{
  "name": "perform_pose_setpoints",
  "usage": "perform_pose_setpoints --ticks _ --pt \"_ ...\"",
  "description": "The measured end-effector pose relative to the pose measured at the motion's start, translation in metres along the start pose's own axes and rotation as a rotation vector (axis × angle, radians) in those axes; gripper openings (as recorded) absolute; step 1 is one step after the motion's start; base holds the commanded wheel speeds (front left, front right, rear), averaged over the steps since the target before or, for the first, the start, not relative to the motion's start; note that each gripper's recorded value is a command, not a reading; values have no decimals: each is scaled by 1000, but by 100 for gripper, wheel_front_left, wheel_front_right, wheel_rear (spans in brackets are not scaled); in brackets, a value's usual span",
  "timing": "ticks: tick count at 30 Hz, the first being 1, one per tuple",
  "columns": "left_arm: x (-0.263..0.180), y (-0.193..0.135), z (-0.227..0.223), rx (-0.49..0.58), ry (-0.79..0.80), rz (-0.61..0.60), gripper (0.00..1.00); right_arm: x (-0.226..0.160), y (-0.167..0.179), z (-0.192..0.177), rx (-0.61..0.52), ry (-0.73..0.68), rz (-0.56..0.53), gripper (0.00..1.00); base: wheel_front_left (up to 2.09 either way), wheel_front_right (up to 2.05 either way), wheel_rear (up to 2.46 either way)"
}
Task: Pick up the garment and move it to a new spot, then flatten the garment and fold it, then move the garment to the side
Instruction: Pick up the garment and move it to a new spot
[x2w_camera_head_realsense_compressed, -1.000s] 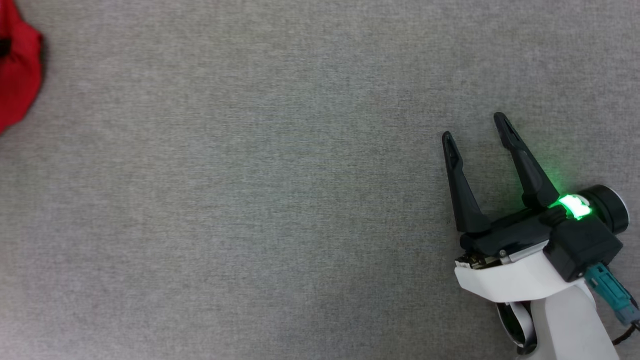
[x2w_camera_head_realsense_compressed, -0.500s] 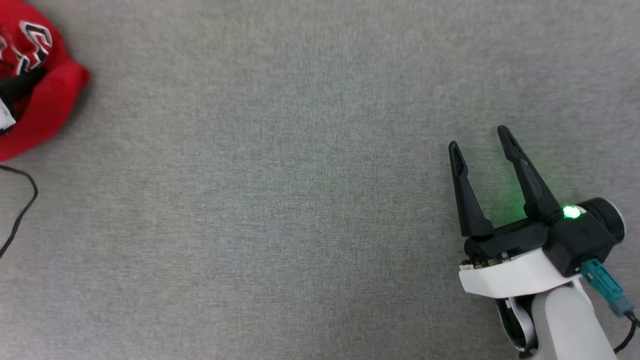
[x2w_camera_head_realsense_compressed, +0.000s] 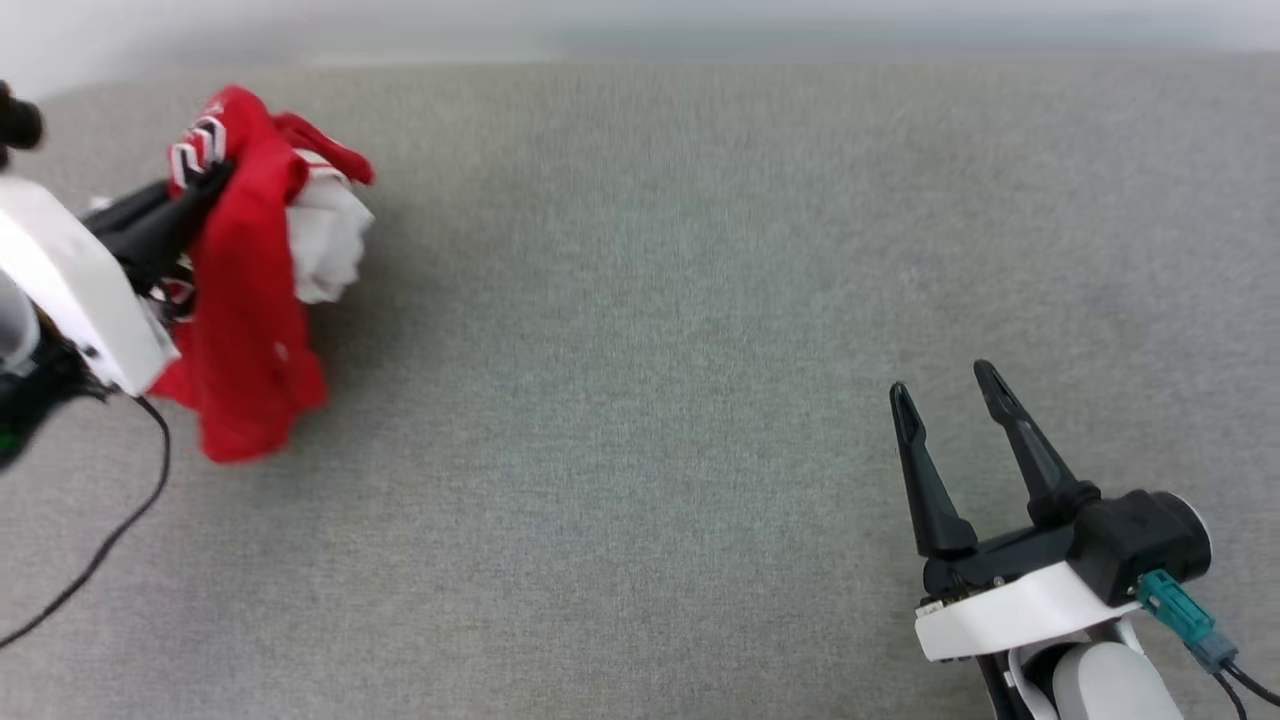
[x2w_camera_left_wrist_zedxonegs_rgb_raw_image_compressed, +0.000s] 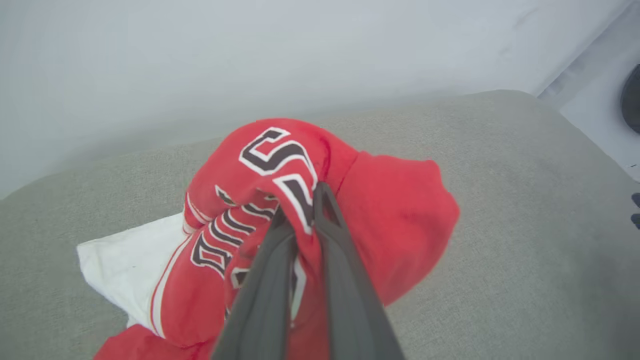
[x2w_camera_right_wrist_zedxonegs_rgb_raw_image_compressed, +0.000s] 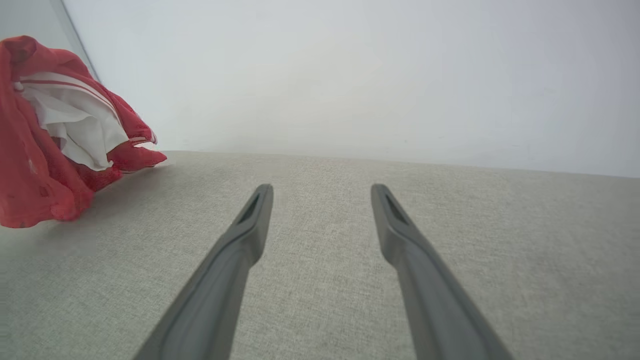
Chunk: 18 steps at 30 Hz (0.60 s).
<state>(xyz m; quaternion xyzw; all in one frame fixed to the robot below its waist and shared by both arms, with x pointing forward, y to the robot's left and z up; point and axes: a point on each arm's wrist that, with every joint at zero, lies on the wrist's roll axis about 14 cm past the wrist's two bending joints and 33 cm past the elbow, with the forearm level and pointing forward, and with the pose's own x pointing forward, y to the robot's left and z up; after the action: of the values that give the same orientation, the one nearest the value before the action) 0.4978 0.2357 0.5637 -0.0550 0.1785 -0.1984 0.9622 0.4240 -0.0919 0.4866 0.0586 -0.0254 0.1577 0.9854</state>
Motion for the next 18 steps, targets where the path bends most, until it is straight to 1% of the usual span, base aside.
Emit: perform_pose_setpoints --ticks 2,6,10,13,16,18 --pt "-8 -19 7 35 -45 -42 0 -5 1 12 -5 -26 -3 100 0 0 0" --pt "-10 -61 28 65 -183 -139 0 -16 -4 30 -9 -69 -28 100 0 0 0" --pt "5 -114 30 55 -265 -272 0 -27 -14 41 -14 -94 -67 100 0 0 0" --pt "21 -161 27 46 -306 -376 0 -35 -24 47 -18 -108 -103 100 0 0 0" --pt "35 -208 21 9 -327 -476 0 -43 -34 50 -25 -112 -138 100 0 0 0" --pt "45 -234 17 -36 -333 -526 0 -48 -42 52 -30 -115 -164 100 0 0 0"
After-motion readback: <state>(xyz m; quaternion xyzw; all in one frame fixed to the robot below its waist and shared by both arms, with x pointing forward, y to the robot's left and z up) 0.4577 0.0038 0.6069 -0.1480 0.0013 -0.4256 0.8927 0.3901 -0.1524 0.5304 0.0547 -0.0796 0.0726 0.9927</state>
